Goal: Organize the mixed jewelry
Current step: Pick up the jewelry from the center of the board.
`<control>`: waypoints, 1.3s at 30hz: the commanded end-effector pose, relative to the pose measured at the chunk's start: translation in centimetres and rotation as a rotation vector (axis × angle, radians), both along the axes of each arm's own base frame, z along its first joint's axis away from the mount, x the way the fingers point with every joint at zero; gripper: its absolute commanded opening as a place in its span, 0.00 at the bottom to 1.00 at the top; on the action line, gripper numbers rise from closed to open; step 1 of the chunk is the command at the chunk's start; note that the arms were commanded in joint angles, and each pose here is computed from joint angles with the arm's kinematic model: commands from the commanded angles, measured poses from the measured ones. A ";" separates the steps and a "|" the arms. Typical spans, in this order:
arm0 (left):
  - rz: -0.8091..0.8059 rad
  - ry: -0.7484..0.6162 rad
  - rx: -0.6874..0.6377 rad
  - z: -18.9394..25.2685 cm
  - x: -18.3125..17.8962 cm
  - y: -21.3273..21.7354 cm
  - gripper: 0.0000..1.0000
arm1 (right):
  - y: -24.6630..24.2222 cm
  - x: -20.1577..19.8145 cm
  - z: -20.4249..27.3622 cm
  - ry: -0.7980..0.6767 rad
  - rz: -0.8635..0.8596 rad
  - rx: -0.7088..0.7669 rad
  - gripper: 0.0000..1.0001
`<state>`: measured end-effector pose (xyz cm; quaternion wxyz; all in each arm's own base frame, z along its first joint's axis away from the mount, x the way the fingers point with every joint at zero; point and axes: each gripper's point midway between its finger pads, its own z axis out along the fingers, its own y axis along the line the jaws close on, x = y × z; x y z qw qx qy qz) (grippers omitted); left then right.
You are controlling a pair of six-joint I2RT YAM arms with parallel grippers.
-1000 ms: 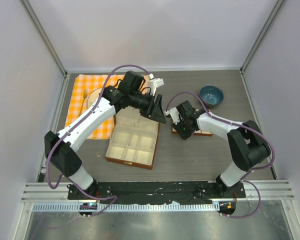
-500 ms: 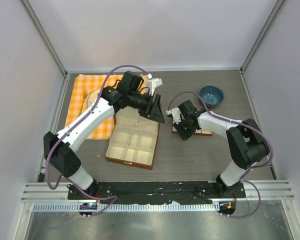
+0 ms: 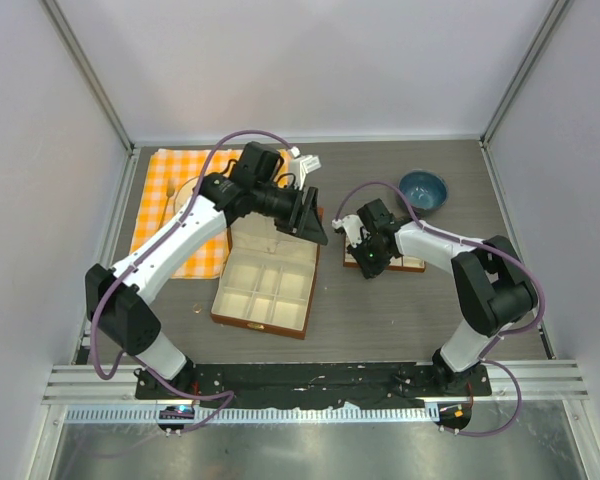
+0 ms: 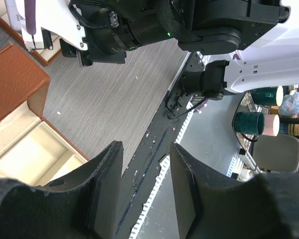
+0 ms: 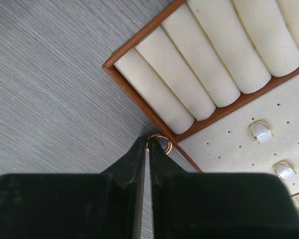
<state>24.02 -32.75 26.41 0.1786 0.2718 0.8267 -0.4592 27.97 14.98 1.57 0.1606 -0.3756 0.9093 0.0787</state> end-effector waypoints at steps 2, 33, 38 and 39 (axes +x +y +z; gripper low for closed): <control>-0.009 -0.045 -0.066 2.2 -0.4 0.2 0.47 | -0.8 0.1 -0.7 -0.010 -0.008 -0.031 0.03; 0.321 -0.044 -0.161 5.4 6.8 7.4 0.44 | 9.1 -3.9 23.8 -0.315 0.457 0.288 0.01; 0.374 -0.034 -0.227 6.4 7.9 9.4 0.44 | 10.9 -4.4 28.5 -0.357 0.502 0.426 0.01; 0.375 -0.033 -0.237 6.7 8.0 9.6 0.43 | 11.4 -4.9 29.7 -0.332 0.516 0.507 0.01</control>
